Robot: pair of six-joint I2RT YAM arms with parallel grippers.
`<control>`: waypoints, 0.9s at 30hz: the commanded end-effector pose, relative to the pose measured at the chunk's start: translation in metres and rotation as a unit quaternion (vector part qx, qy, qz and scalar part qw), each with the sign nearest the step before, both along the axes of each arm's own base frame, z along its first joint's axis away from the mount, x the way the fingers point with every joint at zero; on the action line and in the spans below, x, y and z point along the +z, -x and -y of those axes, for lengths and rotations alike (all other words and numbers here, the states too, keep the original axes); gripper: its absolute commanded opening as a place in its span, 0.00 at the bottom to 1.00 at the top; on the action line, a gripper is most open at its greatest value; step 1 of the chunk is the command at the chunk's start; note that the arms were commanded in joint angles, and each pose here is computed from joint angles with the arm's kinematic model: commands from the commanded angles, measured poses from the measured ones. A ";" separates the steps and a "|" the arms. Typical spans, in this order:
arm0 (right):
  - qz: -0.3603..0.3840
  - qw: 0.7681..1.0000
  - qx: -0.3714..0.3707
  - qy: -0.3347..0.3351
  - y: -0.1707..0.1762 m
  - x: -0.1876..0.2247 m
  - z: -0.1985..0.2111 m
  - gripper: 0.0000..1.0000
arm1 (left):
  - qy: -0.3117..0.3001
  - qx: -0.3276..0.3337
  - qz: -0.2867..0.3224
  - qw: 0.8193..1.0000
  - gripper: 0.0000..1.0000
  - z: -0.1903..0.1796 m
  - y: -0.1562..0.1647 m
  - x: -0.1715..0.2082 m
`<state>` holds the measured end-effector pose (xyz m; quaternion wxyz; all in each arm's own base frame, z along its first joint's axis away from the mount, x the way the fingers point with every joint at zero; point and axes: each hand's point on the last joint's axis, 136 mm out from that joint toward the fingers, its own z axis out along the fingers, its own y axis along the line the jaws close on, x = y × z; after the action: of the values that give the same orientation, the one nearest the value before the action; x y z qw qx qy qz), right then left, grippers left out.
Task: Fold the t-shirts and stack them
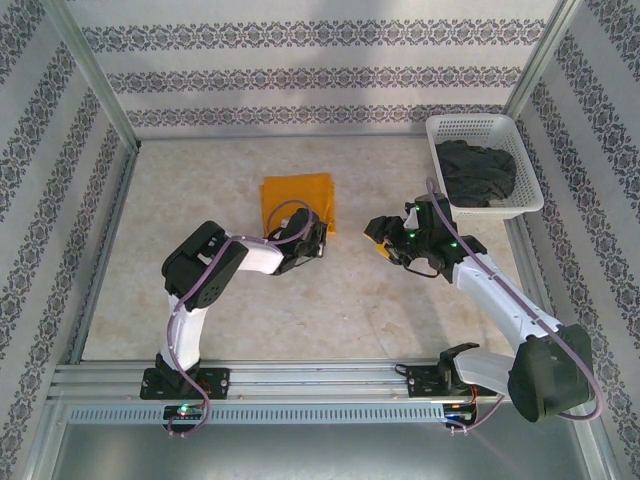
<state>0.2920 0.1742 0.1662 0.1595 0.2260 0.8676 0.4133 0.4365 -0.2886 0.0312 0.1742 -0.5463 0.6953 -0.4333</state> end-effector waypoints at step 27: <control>0.032 0.998 0.060 -0.004 -0.028 0.020 -0.034 0.54 | -0.060 -0.100 0.083 0.990 0.00 -0.358 -0.128 0.002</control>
<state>0.3127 0.1979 0.1688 0.1405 0.1869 0.8792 0.4152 0.5672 0.0807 0.0397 0.2441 -0.4476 0.7386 -0.4411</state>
